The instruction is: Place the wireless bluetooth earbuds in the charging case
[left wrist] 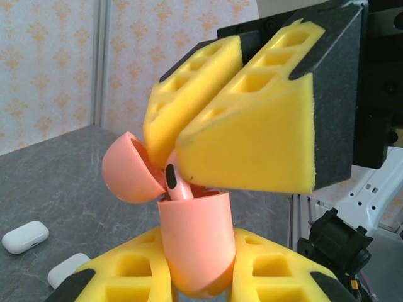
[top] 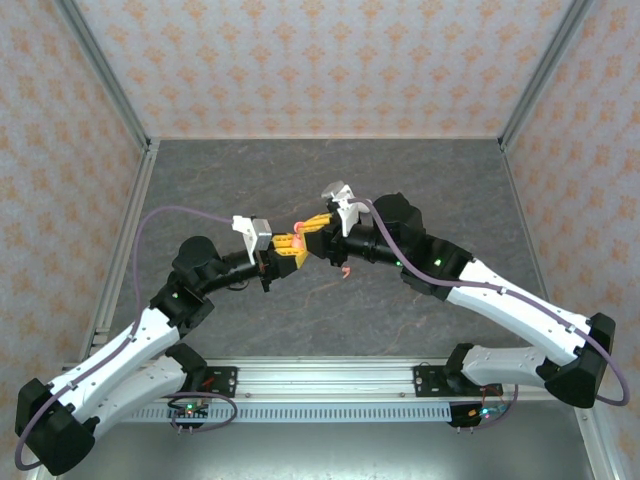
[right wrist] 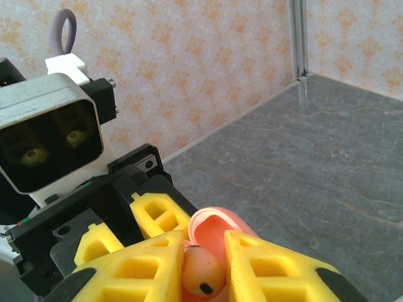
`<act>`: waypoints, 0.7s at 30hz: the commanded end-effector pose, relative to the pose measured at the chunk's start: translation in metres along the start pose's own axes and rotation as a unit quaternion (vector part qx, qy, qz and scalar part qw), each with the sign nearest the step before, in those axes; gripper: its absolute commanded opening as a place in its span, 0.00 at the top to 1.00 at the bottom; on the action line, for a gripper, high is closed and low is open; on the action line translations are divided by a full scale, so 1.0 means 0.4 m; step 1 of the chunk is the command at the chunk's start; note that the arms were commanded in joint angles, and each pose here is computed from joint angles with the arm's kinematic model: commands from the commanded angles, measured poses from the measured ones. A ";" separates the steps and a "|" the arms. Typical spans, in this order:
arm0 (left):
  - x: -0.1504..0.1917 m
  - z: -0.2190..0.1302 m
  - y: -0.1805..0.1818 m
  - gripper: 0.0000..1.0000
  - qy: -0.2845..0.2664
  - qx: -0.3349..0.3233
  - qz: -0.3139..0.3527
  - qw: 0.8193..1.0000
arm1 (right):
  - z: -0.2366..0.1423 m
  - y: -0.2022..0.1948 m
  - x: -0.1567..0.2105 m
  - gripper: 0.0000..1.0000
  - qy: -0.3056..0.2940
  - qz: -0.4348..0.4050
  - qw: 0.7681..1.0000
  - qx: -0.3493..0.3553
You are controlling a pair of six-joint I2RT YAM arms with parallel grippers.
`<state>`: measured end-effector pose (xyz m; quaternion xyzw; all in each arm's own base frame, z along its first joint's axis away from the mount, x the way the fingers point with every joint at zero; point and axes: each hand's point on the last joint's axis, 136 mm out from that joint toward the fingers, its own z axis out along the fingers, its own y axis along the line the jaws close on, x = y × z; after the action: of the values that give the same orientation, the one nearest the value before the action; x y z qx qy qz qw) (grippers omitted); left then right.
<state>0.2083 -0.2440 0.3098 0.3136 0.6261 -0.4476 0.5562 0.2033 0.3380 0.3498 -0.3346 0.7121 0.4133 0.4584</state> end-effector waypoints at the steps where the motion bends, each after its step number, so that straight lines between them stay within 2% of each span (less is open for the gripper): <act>1: -0.069 -0.007 -0.024 1.00 -0.039 0.010 0.029 0.999 | -0.013 0.017 -0.015 0.75 0.000 0.013 1.000 -0.008; 3: -0.070 -0.007 -0.025 1.00 -0.039 0.011 0.029 0.999 | -0.016 0.017 -0.021 0.72 -0.003 0.017 1.000 -0.006; 11: -0.063 -0.008 -0.023 1.00 -0.036 0.010 0.027 0.999 | -0.072 0.016 -0.100 0.48 -0.044 0.011 0.999 0.016; 16: -0.061 -0.010 -0.023 1.00 -0.035 0.007 0.028 0.999 | -0.124 -0.032 -0.128 0.45 -0.053 0.014 0.996 0.076; 21: -0.056 -0.013 -0.023 1.00 -0.033 0.005 0.030 0.999 | -0.163 -0.127 -0.092 0.42 -0.040 0.060 0.986 0.150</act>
<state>0.2065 -0.2426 0.3132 0.3139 0.6219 -0.4477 0.5606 0.2226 0.2837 0.3955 -0.2480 0.7339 0.3746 0.5094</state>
